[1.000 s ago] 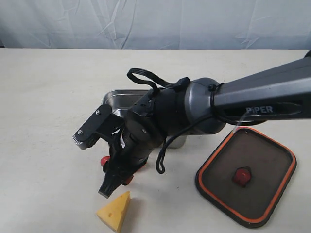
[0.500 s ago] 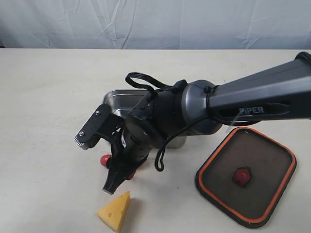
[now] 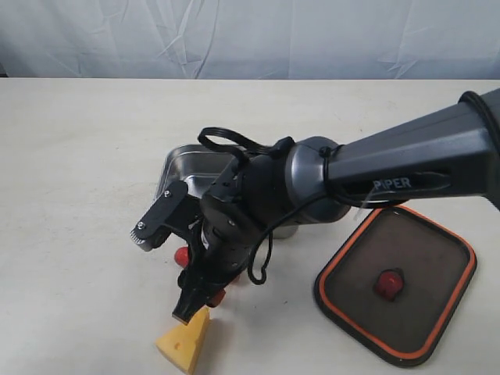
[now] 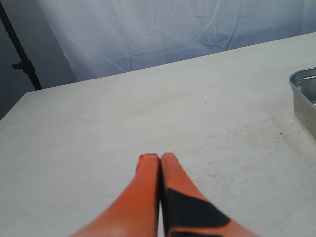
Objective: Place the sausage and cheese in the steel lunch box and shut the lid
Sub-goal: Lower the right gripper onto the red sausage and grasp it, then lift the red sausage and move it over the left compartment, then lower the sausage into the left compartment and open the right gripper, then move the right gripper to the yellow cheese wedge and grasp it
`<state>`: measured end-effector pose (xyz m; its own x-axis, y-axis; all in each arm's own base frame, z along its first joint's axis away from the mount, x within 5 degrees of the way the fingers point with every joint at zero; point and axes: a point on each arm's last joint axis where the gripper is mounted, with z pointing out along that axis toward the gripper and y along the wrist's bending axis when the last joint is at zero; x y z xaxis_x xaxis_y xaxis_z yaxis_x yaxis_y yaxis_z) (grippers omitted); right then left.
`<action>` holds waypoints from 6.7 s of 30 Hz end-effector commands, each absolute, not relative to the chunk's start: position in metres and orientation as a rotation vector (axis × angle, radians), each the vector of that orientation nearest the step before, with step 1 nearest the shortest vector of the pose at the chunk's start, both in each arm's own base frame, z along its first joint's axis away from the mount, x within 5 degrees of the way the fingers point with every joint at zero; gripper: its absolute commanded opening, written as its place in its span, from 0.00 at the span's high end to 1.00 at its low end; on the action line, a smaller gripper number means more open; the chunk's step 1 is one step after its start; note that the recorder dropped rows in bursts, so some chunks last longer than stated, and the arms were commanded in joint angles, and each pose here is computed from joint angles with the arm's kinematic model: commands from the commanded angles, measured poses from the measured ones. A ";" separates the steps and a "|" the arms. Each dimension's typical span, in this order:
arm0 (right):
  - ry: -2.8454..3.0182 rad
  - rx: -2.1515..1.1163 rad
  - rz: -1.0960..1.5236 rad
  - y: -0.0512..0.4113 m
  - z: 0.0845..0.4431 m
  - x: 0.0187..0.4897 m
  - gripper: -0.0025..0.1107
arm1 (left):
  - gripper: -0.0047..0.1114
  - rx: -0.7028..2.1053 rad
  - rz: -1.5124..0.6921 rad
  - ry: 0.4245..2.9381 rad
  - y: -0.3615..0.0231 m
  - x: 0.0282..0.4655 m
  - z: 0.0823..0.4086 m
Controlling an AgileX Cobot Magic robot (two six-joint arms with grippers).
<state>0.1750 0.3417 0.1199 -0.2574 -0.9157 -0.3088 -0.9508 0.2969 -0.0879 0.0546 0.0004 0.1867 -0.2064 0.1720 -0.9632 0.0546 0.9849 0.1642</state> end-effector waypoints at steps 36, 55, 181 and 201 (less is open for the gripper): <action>2.341 -0.912 0.192 0.288 0.222 0.235 0.98 | 0.96 0.172 0.101 1.766 0.000 0.055 0.187; 2.507 -1.013 0.589 0.301 0.187 0.277 0.99 | 0.96 0.172 0.101 1.766 0.000 0.055 0.187; 2.837 -1.170 0.529 0.336 0.218 0.127 0.57 | 0.96 0.172 0.101 1.766 0.000 0.055 0.187; 3.025 -0.655 0.406 0.341 0.168 0.128 0.56 | 0.96 0.172 0.101 1.766 0.000 0.055 0.187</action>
